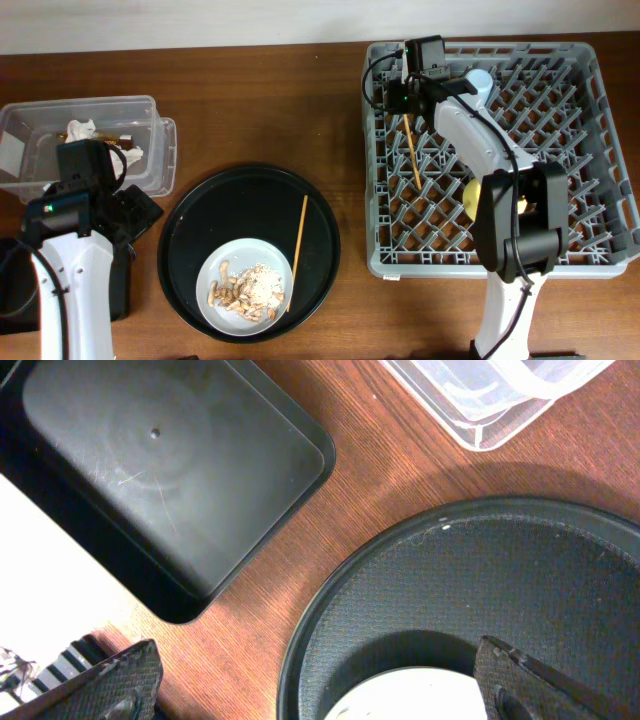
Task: Sort waste into correct bins and load items into the dishwasher rack
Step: 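Carry the chopsticks into the dish rack and lower them, then reach the right gripper back to the remaining chopstick on the tray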
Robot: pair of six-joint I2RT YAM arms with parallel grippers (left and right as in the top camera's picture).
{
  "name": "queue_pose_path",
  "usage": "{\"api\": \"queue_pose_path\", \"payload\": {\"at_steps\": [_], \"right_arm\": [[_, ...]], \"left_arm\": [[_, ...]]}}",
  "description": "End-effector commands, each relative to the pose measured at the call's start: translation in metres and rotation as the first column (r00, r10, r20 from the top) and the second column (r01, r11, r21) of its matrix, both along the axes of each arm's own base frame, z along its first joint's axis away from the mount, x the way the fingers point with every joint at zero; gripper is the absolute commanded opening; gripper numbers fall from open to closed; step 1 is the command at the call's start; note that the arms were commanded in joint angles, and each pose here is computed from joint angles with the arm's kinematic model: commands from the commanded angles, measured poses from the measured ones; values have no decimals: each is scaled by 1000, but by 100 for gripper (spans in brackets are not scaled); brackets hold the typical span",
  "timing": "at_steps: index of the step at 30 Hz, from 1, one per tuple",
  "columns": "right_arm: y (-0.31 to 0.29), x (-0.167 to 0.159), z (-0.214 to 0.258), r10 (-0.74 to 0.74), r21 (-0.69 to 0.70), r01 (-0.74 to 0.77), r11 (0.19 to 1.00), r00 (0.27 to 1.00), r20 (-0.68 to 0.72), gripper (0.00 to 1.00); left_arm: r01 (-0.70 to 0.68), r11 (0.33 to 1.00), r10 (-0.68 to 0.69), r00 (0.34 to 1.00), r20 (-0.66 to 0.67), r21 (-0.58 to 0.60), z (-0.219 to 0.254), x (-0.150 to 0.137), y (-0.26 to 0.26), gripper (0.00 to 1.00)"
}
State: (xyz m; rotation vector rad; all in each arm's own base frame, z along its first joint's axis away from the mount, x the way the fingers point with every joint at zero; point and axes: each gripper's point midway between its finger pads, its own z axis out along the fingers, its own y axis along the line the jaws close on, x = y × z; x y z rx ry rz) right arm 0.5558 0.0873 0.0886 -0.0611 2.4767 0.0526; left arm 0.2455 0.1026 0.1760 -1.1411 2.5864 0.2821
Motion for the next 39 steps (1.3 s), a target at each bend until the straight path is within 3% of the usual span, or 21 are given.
{"api": "queue_pose_path", "payload": {"at_steps": [1,6,16,23,25,27,29,32,34,38,39], "right_arm": [[-3,1,-7,-6,-13,6,1000,1000,-8,18],[-3,2,23,-13,0,13,1000,999,35,4],[-10,-4,122,-38,15,36,999,979,202,4],[-19,-9,117,-74,-16,78,997,982,176,4],[-19,-9,109,-104,9,104,995,982,156,11],[-19,-8,102,-107,9,107,994,984,141,70],[-19,-13,98,-106,2,106,994,987,118,96],[-7,-28,86,-54,42,52,998,998,33,98],[24,-47,77,71,185,-59,981,996,-60,99],[105,-110,90,409,594,-239,768,897,-168,98],[115,-121,91,442,621,-243,745,878,-186,98]], "left_arm": [[-17,1000,17,1000,3,12,2,-1,3,99],[-17,1000,17,1000,3,12,2,-1,3,99],[-17,1000,17,1000,3,12,2,-1,3,99],[-17,1000,17,1000,3,12,2,-1,3,99],[-17,1000,17,1000,3,12,2,-1,3,99],[-17,1000,17,1000,3,12,2,-1,3,99],[-16,1000,16,1000,3,12,2,-1,3,99],[-16,1000,16,1000,3,12,2,-1,3,99],[-17,1000,17,1000,3,12,2,-1,3,99],[-17,1000,17,1000,3,12,2,-1,3,99],[-17,1000,17,1000,3,12,2,-1,3,99]]}}
